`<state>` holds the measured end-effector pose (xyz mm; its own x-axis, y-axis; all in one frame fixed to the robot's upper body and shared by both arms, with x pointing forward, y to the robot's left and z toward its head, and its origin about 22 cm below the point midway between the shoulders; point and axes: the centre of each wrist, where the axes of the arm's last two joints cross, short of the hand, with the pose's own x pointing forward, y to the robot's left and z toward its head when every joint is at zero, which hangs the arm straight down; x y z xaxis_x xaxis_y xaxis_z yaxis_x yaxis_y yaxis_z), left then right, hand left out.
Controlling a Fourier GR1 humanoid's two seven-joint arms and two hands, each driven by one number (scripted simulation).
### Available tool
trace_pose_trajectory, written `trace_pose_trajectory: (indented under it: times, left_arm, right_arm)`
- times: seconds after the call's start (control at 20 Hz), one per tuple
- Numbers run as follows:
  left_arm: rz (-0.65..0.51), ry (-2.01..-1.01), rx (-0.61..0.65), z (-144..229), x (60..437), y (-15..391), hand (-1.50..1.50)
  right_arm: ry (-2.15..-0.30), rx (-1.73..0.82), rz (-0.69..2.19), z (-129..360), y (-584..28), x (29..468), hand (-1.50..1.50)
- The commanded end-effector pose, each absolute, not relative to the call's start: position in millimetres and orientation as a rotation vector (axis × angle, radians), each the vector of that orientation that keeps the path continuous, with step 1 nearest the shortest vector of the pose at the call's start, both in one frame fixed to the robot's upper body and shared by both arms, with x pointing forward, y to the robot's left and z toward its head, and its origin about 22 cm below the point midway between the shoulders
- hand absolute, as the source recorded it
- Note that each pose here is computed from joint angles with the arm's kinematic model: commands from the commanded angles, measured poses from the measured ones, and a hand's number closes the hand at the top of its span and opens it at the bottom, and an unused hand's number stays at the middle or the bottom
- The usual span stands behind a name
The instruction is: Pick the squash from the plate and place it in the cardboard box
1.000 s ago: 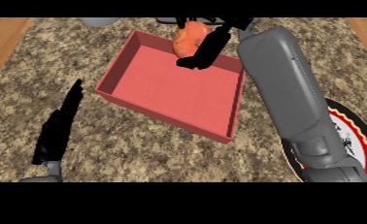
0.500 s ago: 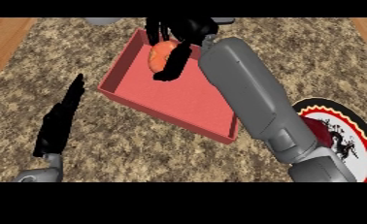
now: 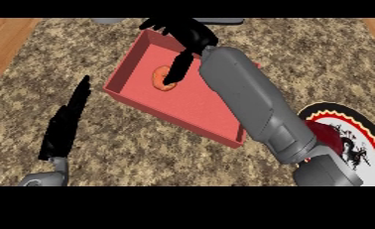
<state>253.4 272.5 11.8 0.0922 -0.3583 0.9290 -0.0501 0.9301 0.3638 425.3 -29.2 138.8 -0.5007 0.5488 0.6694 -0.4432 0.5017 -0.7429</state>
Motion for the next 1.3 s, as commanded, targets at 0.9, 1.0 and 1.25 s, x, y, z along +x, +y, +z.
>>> trace_pose_trajectory:
  times: [0.9, 1.0, 1.25]
  left_arm:
    - [-0.227, -1.476, 0.339, 7, 251, 262, 0.00]
    - [-0.241, -1.477, 0.336, 8, 246, 275, 0.00]
    - [-0.245, -1.510, 0.326, 28, 259, 268, 0.00]
  right_arm:
    - [-1.818, 0.037, 0.231, 173, -217, 478, -1.50]
    - [-1.820, 0.049, 0.197, 184, -239, 479, -1.50]
    - [-1.832, 0.055, 0.231, 201, -310, 470, -1.50]
